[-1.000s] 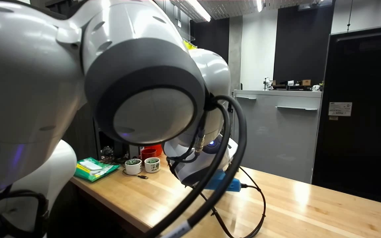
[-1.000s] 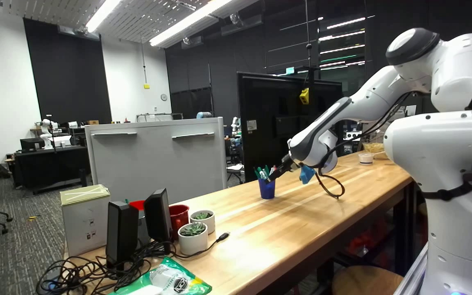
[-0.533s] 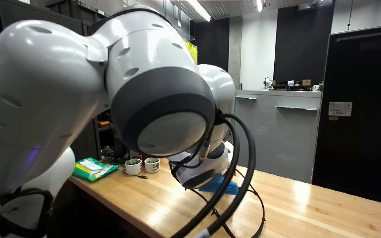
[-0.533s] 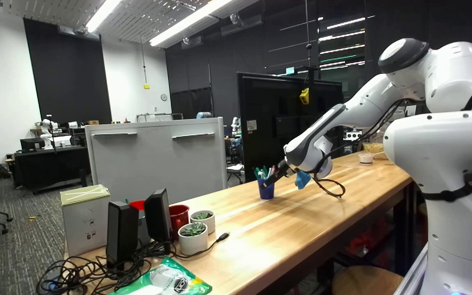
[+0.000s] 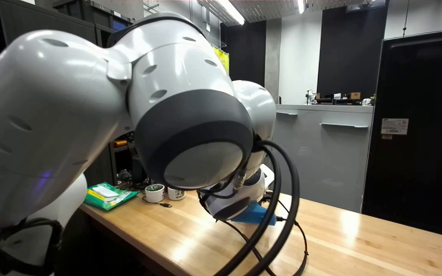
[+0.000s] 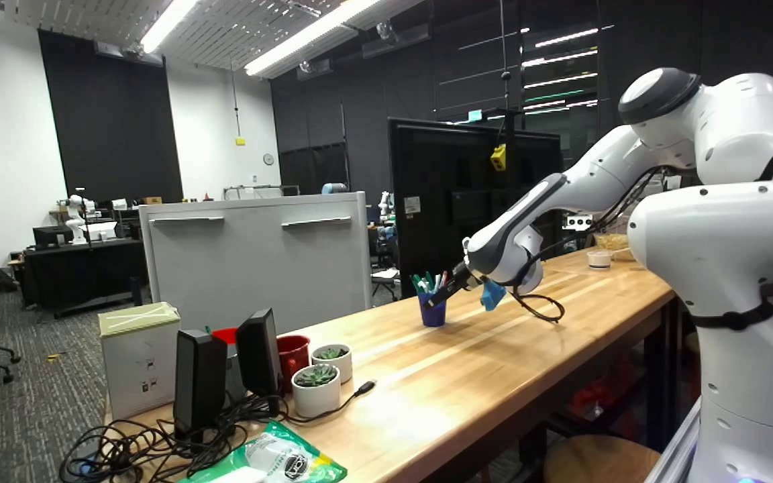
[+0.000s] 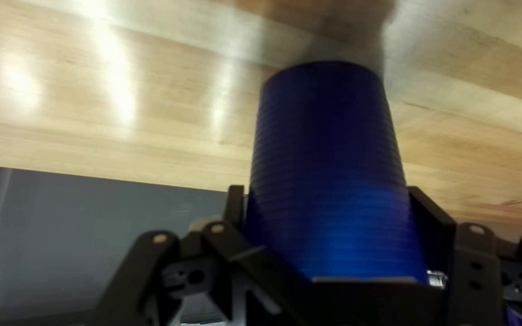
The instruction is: Pick up the blue cup and move it to the left
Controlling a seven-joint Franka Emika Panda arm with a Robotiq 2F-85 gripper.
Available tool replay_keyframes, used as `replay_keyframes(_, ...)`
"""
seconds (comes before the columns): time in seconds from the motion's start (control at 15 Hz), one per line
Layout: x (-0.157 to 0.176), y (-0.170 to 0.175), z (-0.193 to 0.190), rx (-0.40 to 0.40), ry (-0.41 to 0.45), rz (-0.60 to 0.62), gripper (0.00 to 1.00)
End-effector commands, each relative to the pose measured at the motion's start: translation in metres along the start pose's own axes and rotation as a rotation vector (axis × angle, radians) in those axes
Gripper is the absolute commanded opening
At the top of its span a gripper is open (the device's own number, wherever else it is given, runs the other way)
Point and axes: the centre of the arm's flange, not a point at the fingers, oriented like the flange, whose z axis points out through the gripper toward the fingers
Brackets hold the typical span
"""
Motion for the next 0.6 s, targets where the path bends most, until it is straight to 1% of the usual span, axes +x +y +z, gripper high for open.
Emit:
replay_keyframes(0.0, 0.003, -0.002, -0.002, 0.005, -0.001, -0.012, 0.58)
replay_keyframes(0.2, 0.008, -0.005, -0.008, 0.008, -0.003, -0.024, 0.58)
replay_keyframes(0.53, 0.027, -0.01, -0.024, 0.016, 0.002, -0.058, 0.58)
